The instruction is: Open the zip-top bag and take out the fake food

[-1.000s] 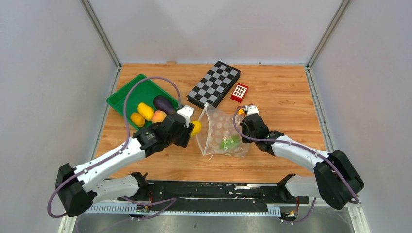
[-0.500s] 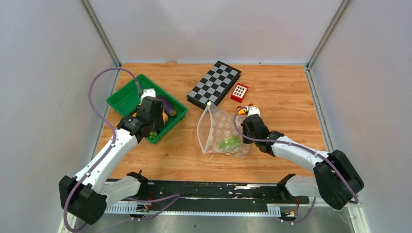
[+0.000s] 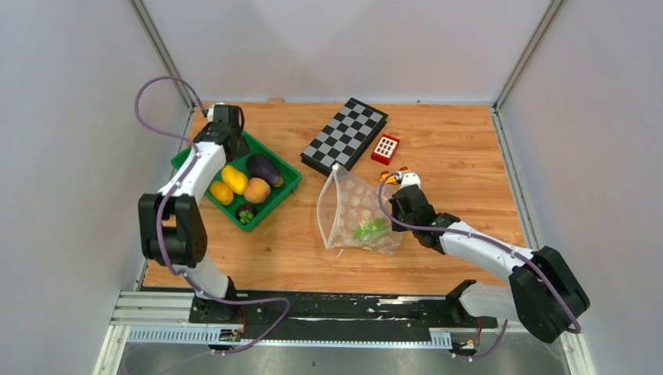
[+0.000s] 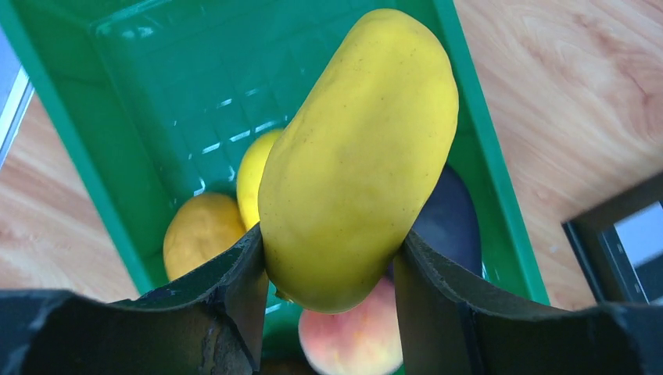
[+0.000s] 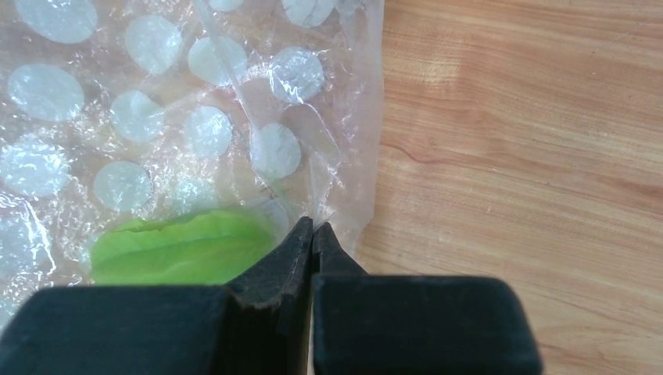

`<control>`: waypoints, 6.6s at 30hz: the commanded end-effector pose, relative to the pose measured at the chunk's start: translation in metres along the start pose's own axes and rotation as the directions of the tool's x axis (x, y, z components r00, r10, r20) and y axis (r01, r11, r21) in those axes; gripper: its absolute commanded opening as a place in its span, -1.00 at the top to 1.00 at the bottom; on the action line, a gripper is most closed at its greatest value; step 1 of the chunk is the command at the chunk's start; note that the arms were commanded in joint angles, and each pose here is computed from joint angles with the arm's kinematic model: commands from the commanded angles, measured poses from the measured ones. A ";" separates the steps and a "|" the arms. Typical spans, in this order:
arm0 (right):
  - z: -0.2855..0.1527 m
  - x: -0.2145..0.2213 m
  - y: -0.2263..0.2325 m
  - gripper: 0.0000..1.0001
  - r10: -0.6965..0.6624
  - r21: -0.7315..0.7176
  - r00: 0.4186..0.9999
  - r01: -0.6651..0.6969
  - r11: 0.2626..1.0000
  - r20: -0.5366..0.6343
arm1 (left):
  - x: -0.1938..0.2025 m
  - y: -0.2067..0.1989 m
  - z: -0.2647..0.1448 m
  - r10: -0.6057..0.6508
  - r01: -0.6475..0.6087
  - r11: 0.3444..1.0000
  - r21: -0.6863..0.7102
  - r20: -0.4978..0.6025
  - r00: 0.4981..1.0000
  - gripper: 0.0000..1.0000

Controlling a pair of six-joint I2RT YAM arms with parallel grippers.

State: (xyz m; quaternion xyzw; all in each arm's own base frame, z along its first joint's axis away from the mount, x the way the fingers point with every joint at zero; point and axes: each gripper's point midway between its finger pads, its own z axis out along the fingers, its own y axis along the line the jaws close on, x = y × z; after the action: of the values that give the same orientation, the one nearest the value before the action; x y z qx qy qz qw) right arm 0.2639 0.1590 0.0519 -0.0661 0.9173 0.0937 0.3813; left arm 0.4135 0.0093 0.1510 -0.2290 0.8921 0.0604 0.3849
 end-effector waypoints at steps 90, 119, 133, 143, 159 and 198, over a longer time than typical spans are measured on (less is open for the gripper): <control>0.003 -0.008 0.009 0.98 0.018 -0.040 0.999 -0.017 0.999 0.032 | 0.305 -0.244 -0.183 0.594 -0.281 0.356 0.891 0.017 0.804 -0.44; 0.007 -0.005 0.013 0.99 0.010 -0.055 1.000 -0.009 0.998 0.014 | 0.348 -0.241 -0.170 0.640 -0.285 0.367 0.885 -0.019 0.768 -0.41; 0.009 -0.003 0.013 0.98 0.004 -0.055 1.000 -0.004 0.998 0.002 | 0.362 -0.242 -0.163 0.712 -0.411 0.399 0.820 0.006 0.702 -0.08; 0.009 -0.004 0.009 0.98 0.007 -0.031 1.000 -0.007 1.000 0.004 | 0.309 -0.212 -0.178 0.649 -0.465 0.496 0.733 0.043 0.760 0.28; 0.012 0.000 0.002 0.98 0.012 0.017 1.000 -0.012 1.000 -0.009 | 0.212 -0.152 -0.201 0.520 -0.499 0.665 0.555 0.135 0.843 0.36; 0.002 -0.009 0.000 0.97 0.018 0.008 0.999 -0.018 1.000 0.038 | 0.001 0.106 0.072 0.032 -0.085 0.926 -0.369 -0.148 0.989 0.06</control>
State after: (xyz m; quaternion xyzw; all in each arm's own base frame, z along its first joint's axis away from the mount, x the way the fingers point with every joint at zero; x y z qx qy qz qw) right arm 0.2650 0.1593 0.0471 -0.0660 0.9180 0.0919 0.3800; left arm 0.4055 0.1028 0.0833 -0.2612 0.9066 0.2092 0.2571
